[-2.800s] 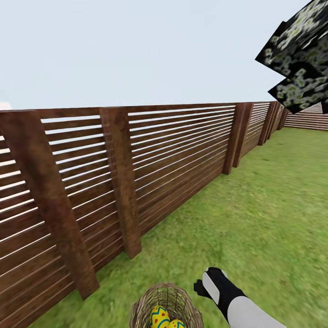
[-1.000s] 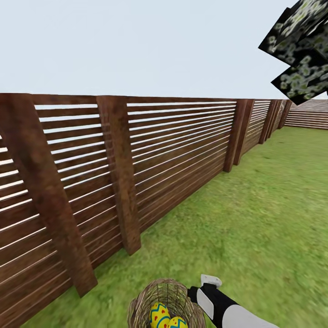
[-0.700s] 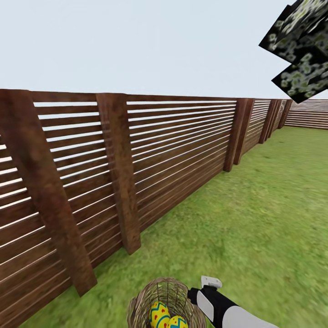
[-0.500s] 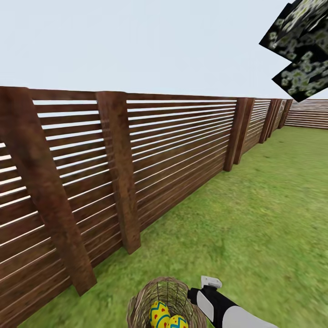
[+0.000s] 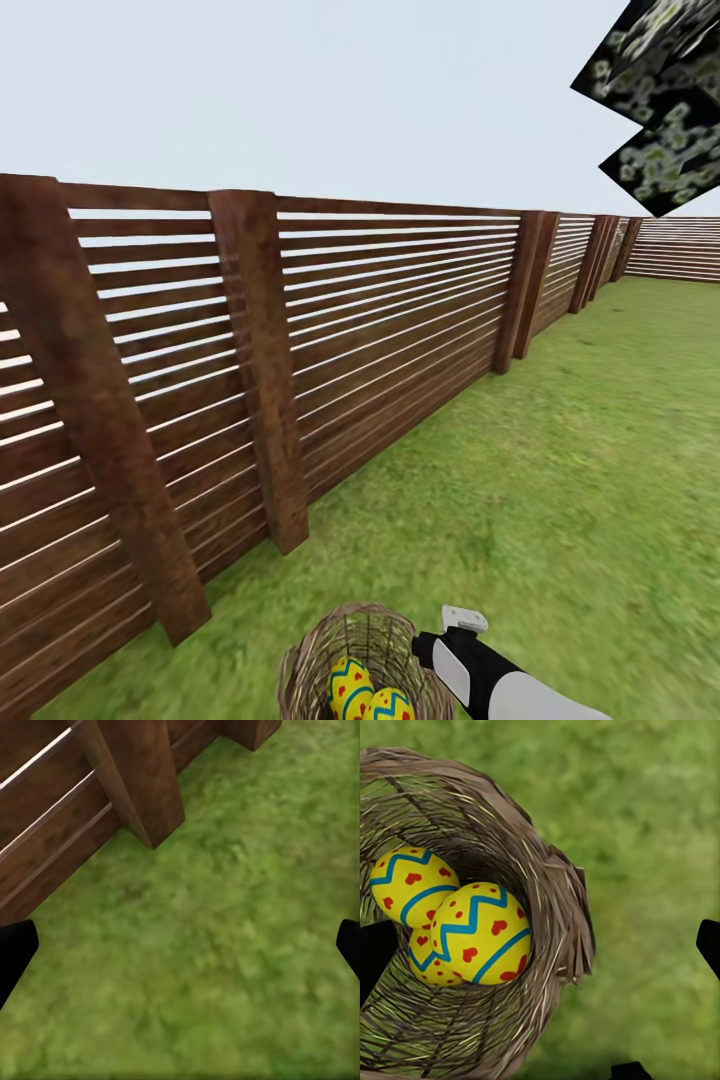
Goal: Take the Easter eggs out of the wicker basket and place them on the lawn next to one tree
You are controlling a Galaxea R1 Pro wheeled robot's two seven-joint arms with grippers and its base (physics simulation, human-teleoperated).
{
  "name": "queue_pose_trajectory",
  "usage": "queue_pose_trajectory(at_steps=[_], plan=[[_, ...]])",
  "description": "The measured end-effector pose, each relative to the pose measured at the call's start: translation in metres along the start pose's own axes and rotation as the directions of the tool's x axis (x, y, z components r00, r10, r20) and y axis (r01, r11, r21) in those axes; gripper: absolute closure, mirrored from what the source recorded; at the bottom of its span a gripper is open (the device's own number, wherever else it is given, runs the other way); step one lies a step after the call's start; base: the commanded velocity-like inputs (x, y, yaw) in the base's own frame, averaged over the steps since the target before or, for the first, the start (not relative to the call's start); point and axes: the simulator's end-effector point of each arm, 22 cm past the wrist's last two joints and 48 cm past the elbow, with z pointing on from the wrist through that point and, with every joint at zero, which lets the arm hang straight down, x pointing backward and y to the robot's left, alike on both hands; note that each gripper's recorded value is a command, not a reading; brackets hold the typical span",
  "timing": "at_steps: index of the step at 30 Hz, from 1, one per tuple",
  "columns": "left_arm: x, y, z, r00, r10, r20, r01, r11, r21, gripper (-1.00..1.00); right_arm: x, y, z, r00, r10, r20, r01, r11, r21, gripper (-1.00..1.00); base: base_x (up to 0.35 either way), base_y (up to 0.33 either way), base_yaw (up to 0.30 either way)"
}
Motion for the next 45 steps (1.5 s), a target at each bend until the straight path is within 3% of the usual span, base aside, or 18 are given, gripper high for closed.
queue_pose_trajectory(at_steps=[37, 45], plan=[[0.05, -0.009, 0.042, 1.0, 0.0, 0.001, 0.0, 1.0, -0.001, -1.0, 0.029, -0.015, 0.06, 1.0, 0.027, -0.003, -0.027, 1.0, 0.013, -1.0, 0.0, 0.0, 0.0], [0.062, -0.011, 0.052, 1.0, 0.0, 0.001, 0.0, 1.0, -0.001, -1.0, 0.03, -0.028, 0.074, 1.0, 0.03, 0.006, -0.03, 0.999, 0.028, -1.0, 0.0, 0.0, 0.0]])
